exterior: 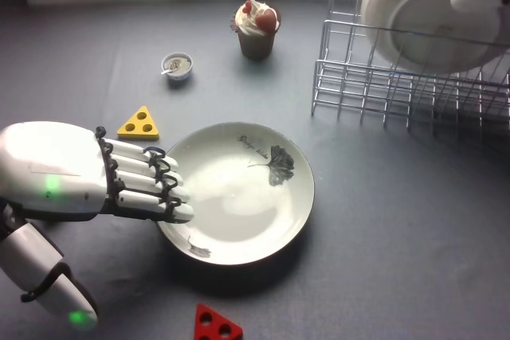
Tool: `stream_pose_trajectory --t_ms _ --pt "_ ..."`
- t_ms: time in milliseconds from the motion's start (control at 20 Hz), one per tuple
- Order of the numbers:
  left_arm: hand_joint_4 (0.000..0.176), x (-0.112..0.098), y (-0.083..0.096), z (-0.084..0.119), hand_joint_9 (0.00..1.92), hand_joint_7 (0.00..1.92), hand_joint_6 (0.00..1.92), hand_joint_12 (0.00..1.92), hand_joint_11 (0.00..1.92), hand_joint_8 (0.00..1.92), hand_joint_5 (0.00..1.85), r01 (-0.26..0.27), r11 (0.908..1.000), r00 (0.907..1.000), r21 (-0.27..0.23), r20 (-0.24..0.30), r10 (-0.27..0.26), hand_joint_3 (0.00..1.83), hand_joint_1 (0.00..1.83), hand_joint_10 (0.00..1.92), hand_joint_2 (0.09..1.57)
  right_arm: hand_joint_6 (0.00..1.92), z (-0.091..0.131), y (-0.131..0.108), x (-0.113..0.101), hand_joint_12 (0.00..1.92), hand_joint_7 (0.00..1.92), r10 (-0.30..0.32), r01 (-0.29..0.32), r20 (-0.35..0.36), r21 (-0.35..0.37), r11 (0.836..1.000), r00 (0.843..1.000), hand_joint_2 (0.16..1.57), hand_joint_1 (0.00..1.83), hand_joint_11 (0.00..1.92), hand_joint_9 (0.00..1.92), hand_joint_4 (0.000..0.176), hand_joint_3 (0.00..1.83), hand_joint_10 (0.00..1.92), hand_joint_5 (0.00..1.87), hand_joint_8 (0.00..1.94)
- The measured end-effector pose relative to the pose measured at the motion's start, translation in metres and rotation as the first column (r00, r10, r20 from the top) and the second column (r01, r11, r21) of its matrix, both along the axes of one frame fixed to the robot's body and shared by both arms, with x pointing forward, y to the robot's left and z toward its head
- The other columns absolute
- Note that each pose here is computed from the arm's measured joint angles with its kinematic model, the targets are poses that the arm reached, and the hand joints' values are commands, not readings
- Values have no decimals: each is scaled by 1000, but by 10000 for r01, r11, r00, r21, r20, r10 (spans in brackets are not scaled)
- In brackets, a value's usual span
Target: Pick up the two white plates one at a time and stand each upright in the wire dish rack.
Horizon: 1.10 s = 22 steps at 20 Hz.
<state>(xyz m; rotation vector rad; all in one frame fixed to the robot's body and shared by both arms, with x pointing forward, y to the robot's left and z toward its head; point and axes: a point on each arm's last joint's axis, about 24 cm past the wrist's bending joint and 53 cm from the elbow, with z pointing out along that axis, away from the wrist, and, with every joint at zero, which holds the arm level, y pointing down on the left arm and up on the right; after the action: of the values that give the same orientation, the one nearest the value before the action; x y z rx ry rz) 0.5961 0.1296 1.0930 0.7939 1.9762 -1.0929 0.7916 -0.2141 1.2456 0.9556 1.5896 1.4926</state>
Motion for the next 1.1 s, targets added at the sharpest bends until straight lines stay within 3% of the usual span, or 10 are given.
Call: stream_pose_trajectory --t_ms 200,350,550,800,1000,1100 --pt "0 2 3 -5 113 105 2 0 88 3 104 -99 9999 9999 81 -81 100 0 12 6 841 0 4 5 -3 193 683 230 -232 87 316 9992 9997 1021 1119 984 799 0 2 0 697 0" --pt "0 4 9 -8 112 108 4 1 84 3 109 -242 9996 9996 113 -168 244 0 25 4 838 1 4 5 -2 172 694 220 -223 86 365 9991 9997 995 1147 1000 845 0 0 14 710 0" --pt "0 1 10 -11 105 104 8 12 78 9 106 -248 9996 9992 100 -296 251 1 25 9 846 0 10 6 -3 138 637 282 -294 426 280 9992 9987 983 1121 951 768 0 0 0 615 0" --pt "0 0 10 -12 99 98 3 10 76 2 103 -306 9995 9986 9 -429 306 0 38 3 839 8 28 7 -3 66 661 315 -348 1132 275 9990 9931 964 934 786 686 0 0 1 599 10" --pt "0 -4 11 -16 71 65 0 0 54 0 74 -263 9997 9980 12 -581 263 1 52 0 843 3 43 10 -7 20 594 550 -527 2016 -170 9985 9779 972 785 685 614 0 1 0 562 0" --pt "0 -6 12 -18 91 87 6 10 76 9 91 -296 9996 9973 26 -679 297 3 44 8 848 3 74 22 -23 0 568 1218 -1209 3072 -220 9924 9438 951 717 550 563 4 0 0 567 0"
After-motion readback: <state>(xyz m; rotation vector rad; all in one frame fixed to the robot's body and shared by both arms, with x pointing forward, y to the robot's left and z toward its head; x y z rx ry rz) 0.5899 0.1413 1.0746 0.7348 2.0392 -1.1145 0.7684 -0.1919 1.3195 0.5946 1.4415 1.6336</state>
